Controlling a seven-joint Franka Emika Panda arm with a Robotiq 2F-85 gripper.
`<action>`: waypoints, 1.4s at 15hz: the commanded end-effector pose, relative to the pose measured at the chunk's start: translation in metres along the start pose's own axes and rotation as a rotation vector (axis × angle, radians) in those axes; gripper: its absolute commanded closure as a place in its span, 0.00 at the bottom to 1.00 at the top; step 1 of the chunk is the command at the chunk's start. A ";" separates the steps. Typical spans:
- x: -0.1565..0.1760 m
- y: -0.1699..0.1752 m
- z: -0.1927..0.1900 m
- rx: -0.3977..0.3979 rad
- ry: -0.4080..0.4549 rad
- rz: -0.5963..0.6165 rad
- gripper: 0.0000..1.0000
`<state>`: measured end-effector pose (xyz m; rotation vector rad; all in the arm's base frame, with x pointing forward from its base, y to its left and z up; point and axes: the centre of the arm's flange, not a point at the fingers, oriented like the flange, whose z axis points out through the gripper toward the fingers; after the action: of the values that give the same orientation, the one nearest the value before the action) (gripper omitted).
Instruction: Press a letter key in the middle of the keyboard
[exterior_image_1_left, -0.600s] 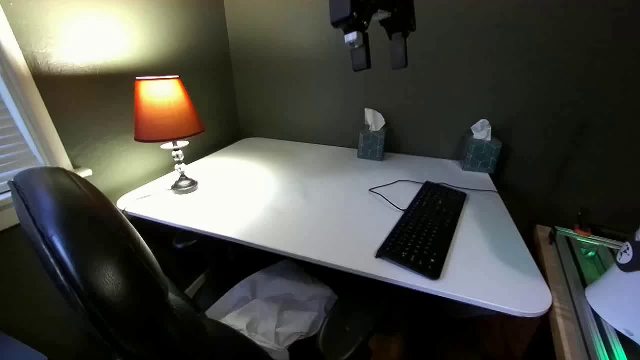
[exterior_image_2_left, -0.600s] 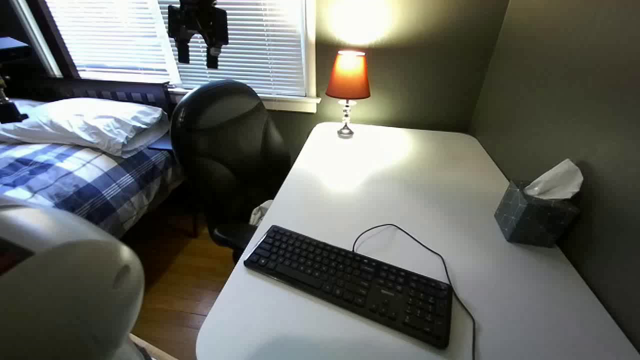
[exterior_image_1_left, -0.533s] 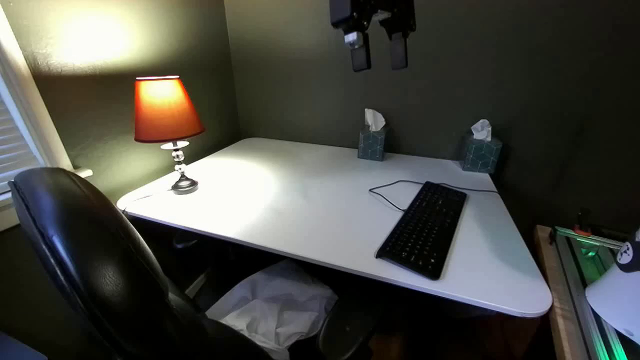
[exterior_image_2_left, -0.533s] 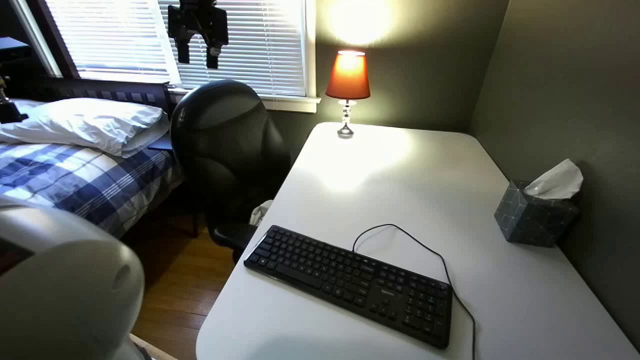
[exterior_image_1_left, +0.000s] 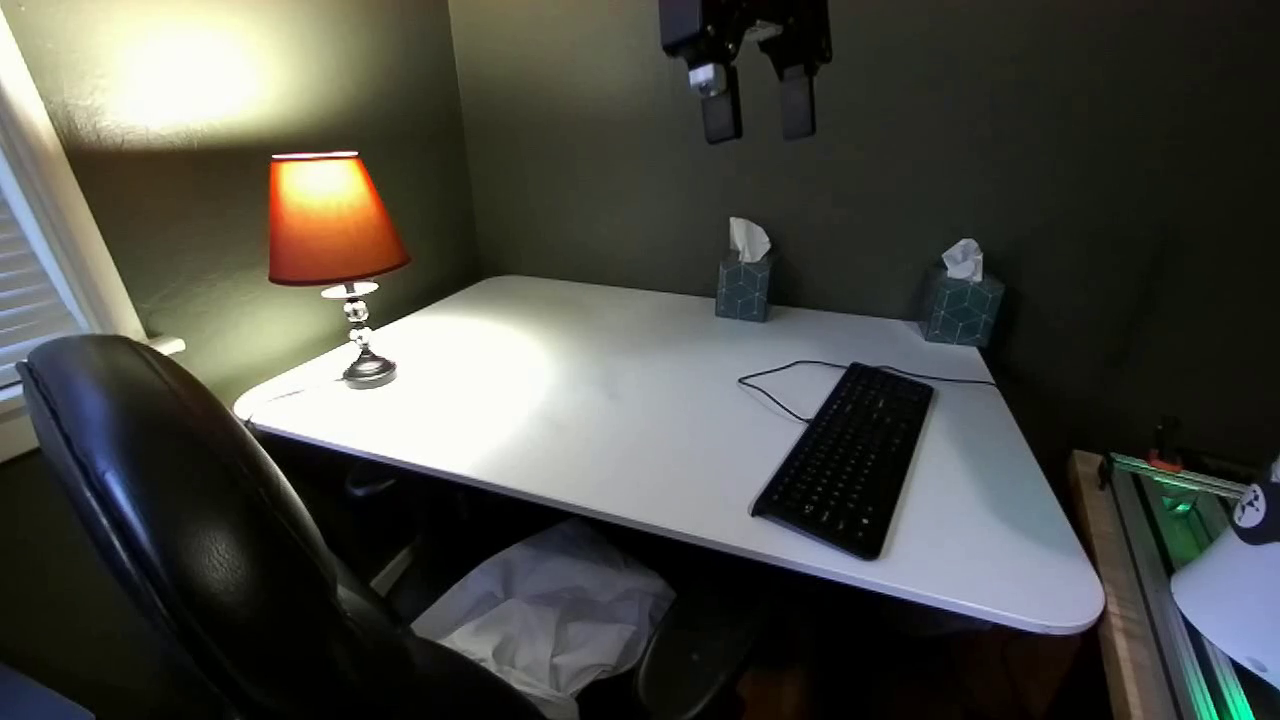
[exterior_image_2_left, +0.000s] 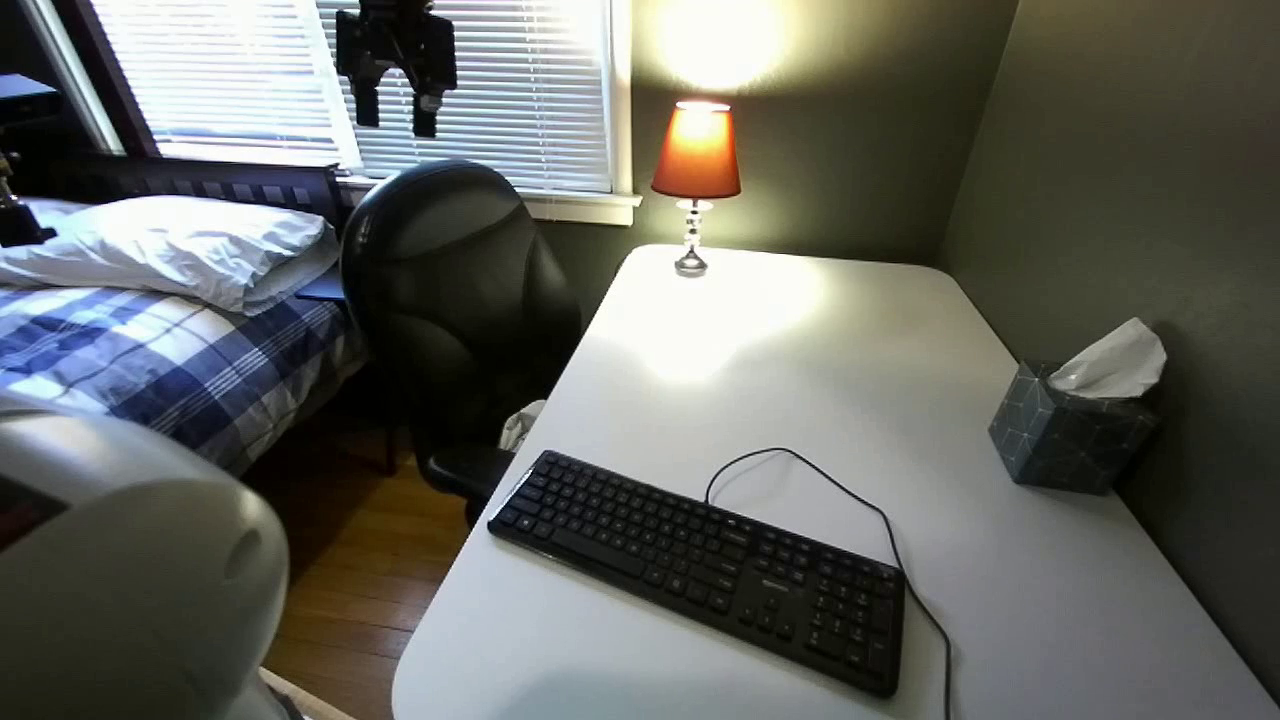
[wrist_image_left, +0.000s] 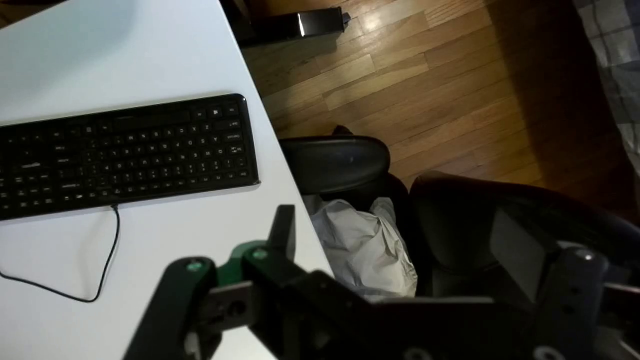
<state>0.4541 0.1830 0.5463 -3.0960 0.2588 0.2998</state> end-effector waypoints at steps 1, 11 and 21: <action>0.005 0.015 0.005 0.020 -0.004 0.034 0.00; 0.038 0.139 0.072 -0.069 -0.065 0.104 0.00; 0.054 0.191 0.123 -0.202 -0.077 0.045 0.00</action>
<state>0.4515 -0.0093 0.4140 -3.2704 0.3155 0.4744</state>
